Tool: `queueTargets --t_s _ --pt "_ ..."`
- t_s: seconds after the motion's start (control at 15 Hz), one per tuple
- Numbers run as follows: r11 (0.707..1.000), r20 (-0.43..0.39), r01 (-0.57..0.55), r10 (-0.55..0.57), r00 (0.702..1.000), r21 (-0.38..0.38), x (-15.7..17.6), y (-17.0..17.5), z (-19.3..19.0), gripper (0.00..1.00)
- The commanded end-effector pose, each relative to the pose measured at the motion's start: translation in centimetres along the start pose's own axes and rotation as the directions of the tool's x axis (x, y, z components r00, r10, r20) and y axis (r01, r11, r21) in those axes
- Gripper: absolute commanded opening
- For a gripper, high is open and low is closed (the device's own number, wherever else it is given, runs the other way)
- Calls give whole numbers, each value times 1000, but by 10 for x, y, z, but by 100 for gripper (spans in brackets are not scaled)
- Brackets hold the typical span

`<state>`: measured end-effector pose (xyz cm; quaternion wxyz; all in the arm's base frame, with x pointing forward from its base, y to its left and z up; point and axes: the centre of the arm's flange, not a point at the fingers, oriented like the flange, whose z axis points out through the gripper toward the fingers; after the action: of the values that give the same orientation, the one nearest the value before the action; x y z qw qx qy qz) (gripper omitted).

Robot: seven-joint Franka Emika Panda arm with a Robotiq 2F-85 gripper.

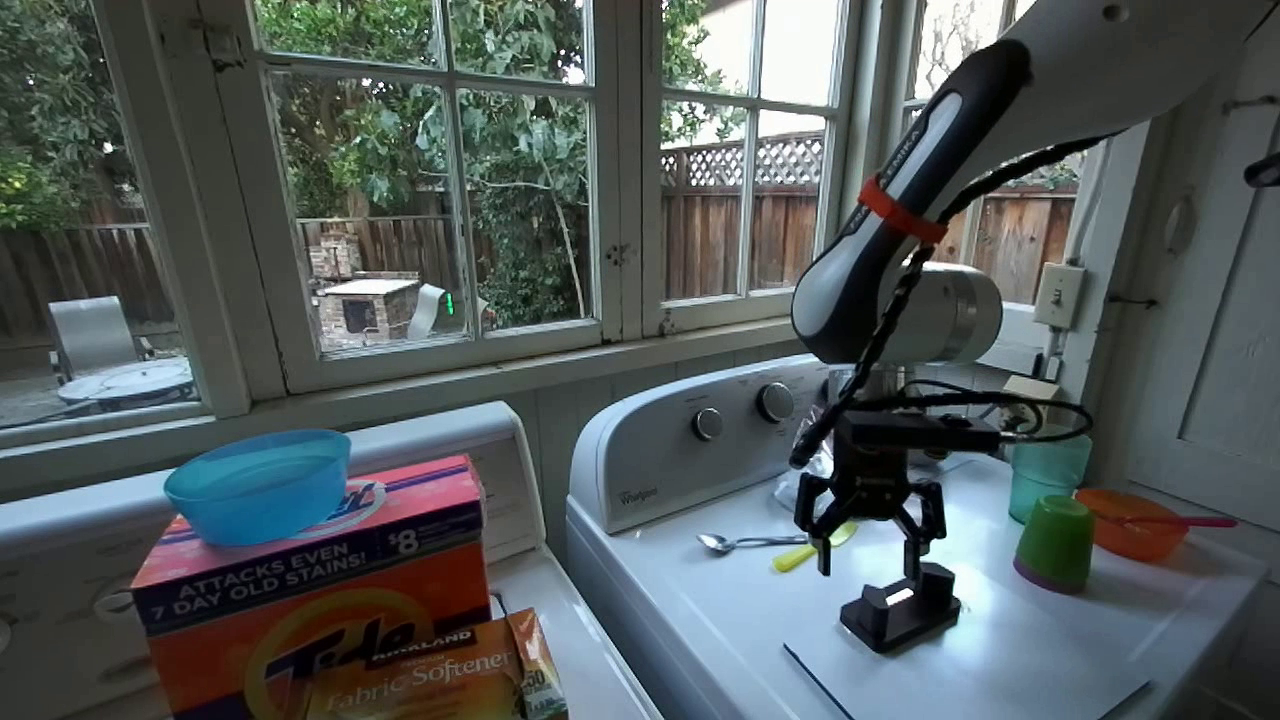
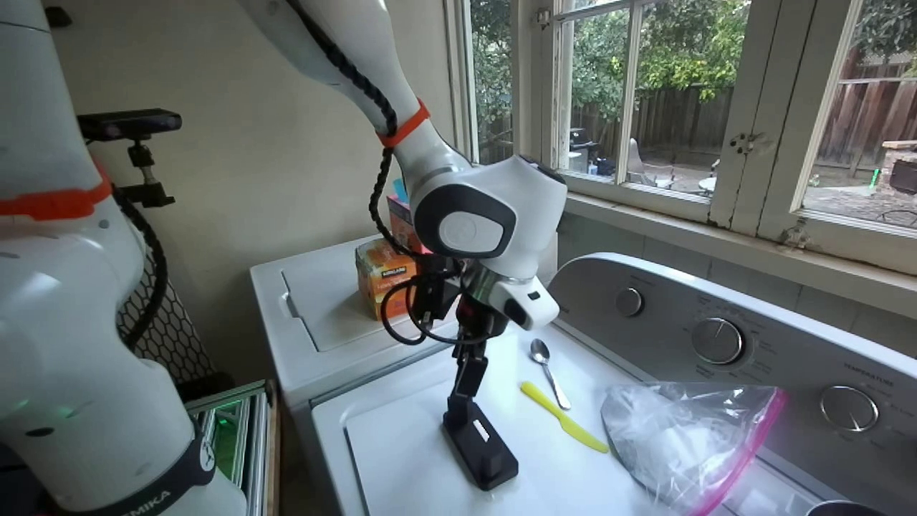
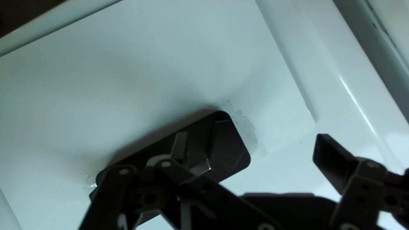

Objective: Move the white thing to the left

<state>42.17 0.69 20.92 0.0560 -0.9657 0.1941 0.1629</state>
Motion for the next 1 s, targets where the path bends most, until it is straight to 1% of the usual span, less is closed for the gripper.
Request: queueTargets --t_s 0.0,0.2,0.47,0.6,0.73,0.8,0.87,0.93 --pt "999 -36 12 -10 999 49 2 8 22 100" --pt "998 -71 5 0 998 68 6 13 27 100" --pt "999 -67 -16 19 998 42 5 18 33 98" --pt "999 -48 -17 19 999 37 3 19 34 97" --pt "999 -40 -25 26 999 33 3 19 35 88" --pt "999 -38 -36 37 999 30 3 18 35 80" --pt "999 -35 -40 41 999 29 2 19 35 82" --pt "998 -37 -51 52 998 26 3 19 34 80"
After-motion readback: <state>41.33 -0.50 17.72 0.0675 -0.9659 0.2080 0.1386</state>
